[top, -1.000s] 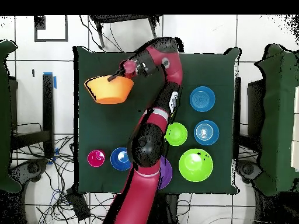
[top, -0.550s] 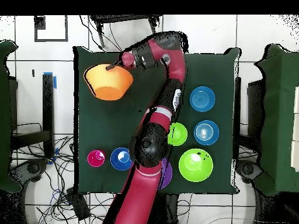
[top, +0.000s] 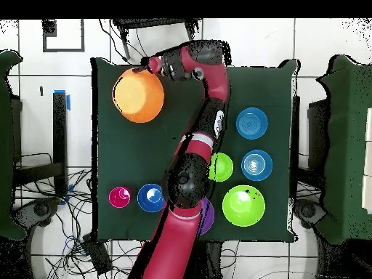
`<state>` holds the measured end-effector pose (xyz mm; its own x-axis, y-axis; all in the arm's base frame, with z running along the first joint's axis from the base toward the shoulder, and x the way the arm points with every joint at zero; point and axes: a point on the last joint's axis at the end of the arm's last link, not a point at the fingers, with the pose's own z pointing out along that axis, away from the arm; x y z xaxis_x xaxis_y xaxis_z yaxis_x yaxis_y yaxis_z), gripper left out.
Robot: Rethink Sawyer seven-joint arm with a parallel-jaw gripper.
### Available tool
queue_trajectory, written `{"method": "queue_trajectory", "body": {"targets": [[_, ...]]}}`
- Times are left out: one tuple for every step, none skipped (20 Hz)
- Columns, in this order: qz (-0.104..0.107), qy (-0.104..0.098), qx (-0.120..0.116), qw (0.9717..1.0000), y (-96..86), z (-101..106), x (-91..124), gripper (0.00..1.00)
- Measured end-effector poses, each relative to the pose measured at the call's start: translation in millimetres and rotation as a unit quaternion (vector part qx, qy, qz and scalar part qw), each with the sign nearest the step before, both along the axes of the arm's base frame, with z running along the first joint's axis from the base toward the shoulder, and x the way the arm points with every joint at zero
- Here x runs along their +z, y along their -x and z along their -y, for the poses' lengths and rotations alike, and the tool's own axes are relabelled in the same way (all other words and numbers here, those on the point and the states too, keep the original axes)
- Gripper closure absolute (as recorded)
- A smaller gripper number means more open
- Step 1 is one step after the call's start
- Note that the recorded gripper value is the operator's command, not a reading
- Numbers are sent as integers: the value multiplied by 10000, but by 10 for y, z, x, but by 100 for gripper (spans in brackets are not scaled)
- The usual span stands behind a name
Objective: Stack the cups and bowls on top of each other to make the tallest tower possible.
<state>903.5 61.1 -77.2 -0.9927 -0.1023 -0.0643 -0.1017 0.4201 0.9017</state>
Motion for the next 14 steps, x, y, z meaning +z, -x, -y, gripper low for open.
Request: {"method": "queue_trajectory", "body": {"targets": [[69,206,-126,9997,-31,4,-74,0],[115,339,-204,9992,-53,6,-116,0],[177,502,-291,9982,-82,7,-158,0],[225,614,-356,9972,-105,8,-182,0],[343,783,-453,9953,-170,-1,-161,0],[411,899,-494,9939,-208,-4,-141,0],[444,960,-512,9931,-225,-6,-133,0],[534,1146,-537,9905,-268,-13,-113,0],[631,1356,-550,9872,-310,-22,-92,0],[700,1507,-551,9846,-337,-30,-76,0],[766,1656,-538,9817,-361,-40,-60,0],[869,1874,-505,9771,-392,-62,-30,0],[971,2090,-473,9719,-424,-85,0,0],[1035,2222,-442,9685,-440,-104,23,0]]}}
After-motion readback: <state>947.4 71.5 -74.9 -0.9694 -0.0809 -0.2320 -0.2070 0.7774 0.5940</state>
